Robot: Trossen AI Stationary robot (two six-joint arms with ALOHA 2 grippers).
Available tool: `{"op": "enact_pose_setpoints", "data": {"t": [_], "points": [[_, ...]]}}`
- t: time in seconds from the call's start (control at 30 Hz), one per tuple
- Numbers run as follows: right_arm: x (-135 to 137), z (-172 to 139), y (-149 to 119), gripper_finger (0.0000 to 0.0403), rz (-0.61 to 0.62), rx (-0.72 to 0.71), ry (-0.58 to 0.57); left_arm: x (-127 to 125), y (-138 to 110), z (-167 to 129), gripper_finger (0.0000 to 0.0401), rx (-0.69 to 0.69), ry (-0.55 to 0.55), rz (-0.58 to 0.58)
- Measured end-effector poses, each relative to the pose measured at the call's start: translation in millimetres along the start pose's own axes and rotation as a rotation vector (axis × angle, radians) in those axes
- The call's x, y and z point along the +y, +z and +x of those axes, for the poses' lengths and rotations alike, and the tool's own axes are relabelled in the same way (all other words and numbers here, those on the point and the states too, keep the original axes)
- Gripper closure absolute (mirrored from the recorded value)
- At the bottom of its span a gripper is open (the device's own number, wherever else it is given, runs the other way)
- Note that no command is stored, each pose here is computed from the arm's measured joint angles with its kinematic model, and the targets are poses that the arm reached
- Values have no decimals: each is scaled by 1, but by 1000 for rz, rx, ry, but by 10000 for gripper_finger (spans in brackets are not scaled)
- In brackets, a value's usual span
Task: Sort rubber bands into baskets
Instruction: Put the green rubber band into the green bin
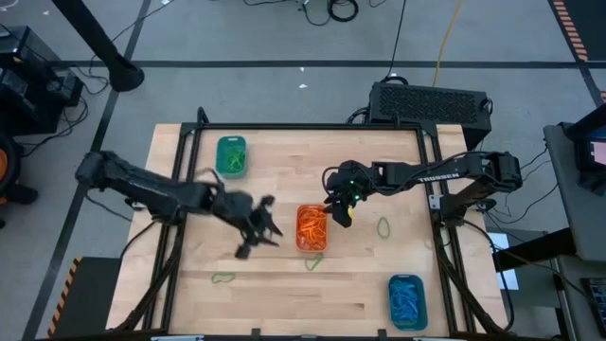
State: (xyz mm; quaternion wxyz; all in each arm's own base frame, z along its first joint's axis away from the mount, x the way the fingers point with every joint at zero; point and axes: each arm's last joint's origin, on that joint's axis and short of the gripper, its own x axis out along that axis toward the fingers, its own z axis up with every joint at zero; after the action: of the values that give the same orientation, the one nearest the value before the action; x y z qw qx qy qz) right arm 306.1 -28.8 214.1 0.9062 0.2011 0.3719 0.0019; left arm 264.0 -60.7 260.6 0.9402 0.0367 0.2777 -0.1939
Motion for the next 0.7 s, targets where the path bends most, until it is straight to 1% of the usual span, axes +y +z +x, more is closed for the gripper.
{"op": "enact_pose_setpoints", "data": {"t": [0.07,0.17,0.23,0.33,0.43,0.53,0.7], "points": [[0,0,0,252,9,-1,0,-14,-3,23,263,7,-28,61],[0,0,0,252,18,0,0,-31,-10,54,263,66,-75,127],[0,0,0,252,18,0,0,-40,-13,73,263,105,-68,164],[1,0,0,252,20,2,1,-48,-13,102,263,147,-27,225],[4,1,-2,252,27,8,8,-52,-14,129,263,189,19,268],[11,2,-5,252,19,23,21,-52,-18,152,263,251,61,285],[22,5,-11,252,10,58,42,-47,-26,175,263,323,79,283]]}}
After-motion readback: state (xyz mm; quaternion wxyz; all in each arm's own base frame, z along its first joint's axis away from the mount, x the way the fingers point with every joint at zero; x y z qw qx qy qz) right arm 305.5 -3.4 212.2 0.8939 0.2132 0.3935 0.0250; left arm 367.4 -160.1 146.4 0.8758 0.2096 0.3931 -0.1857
